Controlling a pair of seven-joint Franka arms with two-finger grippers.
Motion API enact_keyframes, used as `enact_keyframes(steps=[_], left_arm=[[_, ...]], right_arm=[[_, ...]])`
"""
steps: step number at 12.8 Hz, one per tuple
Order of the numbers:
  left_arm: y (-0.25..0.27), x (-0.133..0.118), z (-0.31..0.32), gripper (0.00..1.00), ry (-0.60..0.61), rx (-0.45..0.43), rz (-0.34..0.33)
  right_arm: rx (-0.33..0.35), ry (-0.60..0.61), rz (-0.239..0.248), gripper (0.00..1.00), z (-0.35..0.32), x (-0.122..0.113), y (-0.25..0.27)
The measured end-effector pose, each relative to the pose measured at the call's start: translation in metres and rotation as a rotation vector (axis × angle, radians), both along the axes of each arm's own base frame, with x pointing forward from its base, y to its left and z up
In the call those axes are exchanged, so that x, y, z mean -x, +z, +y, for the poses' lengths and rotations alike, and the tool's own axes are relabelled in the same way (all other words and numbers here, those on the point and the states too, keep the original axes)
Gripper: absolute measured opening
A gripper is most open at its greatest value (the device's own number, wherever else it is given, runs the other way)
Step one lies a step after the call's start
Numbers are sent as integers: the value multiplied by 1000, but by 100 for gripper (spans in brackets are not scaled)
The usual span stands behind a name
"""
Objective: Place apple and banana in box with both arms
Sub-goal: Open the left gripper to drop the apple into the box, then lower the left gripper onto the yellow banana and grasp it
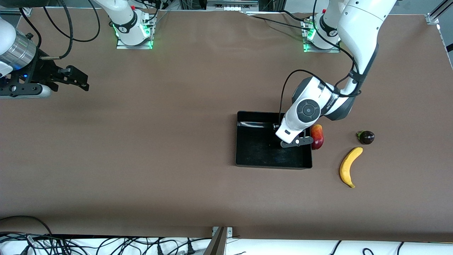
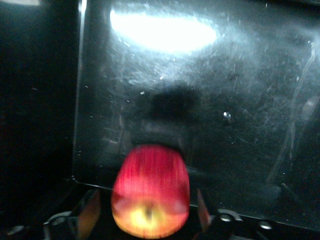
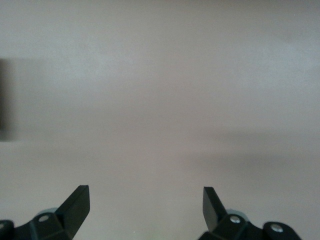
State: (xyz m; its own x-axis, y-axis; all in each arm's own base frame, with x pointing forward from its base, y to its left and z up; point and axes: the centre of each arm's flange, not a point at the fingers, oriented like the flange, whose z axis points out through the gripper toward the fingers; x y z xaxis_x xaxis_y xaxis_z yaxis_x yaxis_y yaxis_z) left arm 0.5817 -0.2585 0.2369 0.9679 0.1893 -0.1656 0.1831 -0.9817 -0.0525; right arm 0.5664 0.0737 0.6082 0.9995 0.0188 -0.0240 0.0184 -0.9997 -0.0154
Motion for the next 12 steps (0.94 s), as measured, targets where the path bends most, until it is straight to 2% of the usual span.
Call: enact_keyframes(steps=[1,3,6,9,12], left_arm=[[16,-6,3,100,8,-11,4],[62,-27,17,100,12,-37,9],[118,-69,93,100,-113,-34,-19],[96,-88,170,100,-307,-77,-12],[39,-108,223,100,-501,-33,-52]], right_arm=[[-1,0,-7,100,0,-1,1],[-4,-2,-32,100,0,-4,3],[-5,-2,-42,100,1,-11,-3],[-4,-3,-37,100,0,-12,-6],[-4,-4,-43,100,0,-13,-6]])
